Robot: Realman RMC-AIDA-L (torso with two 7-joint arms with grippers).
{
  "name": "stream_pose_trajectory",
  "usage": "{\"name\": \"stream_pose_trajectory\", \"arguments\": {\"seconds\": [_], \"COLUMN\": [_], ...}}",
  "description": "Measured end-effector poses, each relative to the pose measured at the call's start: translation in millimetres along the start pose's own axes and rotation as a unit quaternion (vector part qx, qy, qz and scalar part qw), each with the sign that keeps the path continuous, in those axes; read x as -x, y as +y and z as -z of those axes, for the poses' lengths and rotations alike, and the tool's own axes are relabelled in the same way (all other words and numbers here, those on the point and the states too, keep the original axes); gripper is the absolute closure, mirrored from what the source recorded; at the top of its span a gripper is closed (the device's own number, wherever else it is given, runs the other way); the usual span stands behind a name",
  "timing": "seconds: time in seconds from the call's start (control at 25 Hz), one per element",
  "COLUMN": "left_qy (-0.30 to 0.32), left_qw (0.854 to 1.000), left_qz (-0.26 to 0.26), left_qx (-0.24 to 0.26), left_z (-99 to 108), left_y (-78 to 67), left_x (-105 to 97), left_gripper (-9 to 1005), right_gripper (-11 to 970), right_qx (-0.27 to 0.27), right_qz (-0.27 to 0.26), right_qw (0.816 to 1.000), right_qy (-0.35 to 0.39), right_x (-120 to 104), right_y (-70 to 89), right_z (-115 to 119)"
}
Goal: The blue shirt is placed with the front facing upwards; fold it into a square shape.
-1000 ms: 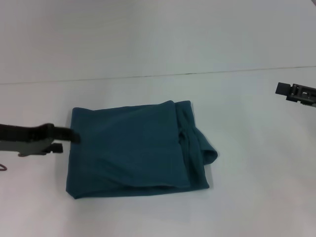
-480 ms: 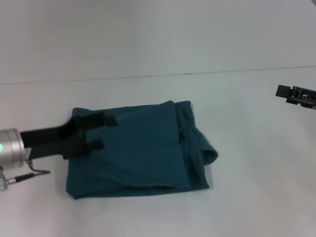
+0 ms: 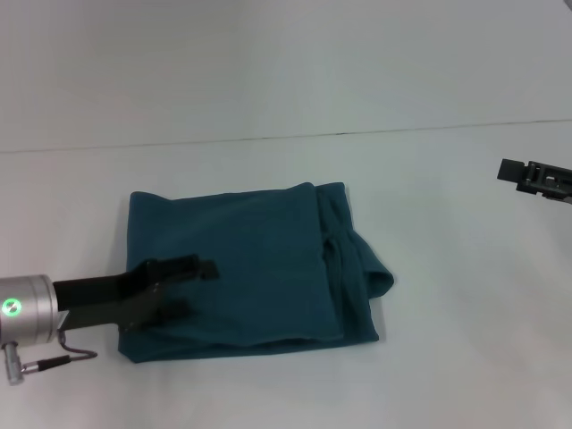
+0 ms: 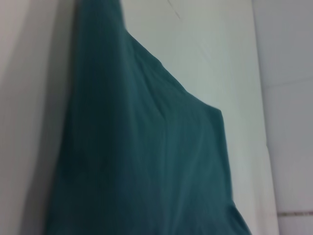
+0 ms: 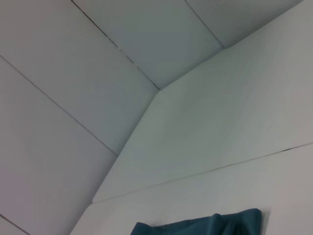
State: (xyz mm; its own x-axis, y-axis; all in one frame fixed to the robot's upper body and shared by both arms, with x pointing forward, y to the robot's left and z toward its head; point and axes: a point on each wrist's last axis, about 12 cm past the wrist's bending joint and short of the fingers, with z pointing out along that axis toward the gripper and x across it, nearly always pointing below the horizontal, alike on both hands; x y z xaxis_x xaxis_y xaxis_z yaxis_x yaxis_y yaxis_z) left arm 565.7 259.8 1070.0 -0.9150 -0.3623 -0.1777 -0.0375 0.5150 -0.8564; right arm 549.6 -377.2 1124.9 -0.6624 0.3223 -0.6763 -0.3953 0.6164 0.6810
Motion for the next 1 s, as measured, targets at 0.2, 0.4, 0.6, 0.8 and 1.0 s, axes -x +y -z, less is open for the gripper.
{"name": "stream_pose_trajectory", "arguments": {"seconds": [0.2,0.4,0.6,0.8,1.0], "left_qy": [0.004,0.014,0.027,0.032,0.041], "left_qw": [0.992,0.967,0.94,0.924,0.918], "left_qz": [-0.097,-0.226,-0.315,-0.361,-0.378], "left_qx": [-0.076,-0.116,-0.128,-0.124,-0.108], "left_z": [27,59,75,85,87], "left_y": [-16.5,-22.0,-17.1,-10.0,-0.1], "left_x": [-1,-10,-24,-34,-41], "left_gripper": [92,92,92,92,92], "right_gripper": [13,13,13,13,13], "right_qx": [0.004,0.024,0.07,0.12,0.156], "right_qz": [0.002,0.056,0.129,0.148,0.143], "right_qw": [1.0,0.997,0.984,0.972,0.959], "right_qy": [0.006,0.053,0.099,0.139,0.188], "right_x": [-1,-10,-28,-47,-70], "right_y": [1.0,6.8,19.3,37.8,53.6], "right_z": [0,-8,-28,-58,-90]}}
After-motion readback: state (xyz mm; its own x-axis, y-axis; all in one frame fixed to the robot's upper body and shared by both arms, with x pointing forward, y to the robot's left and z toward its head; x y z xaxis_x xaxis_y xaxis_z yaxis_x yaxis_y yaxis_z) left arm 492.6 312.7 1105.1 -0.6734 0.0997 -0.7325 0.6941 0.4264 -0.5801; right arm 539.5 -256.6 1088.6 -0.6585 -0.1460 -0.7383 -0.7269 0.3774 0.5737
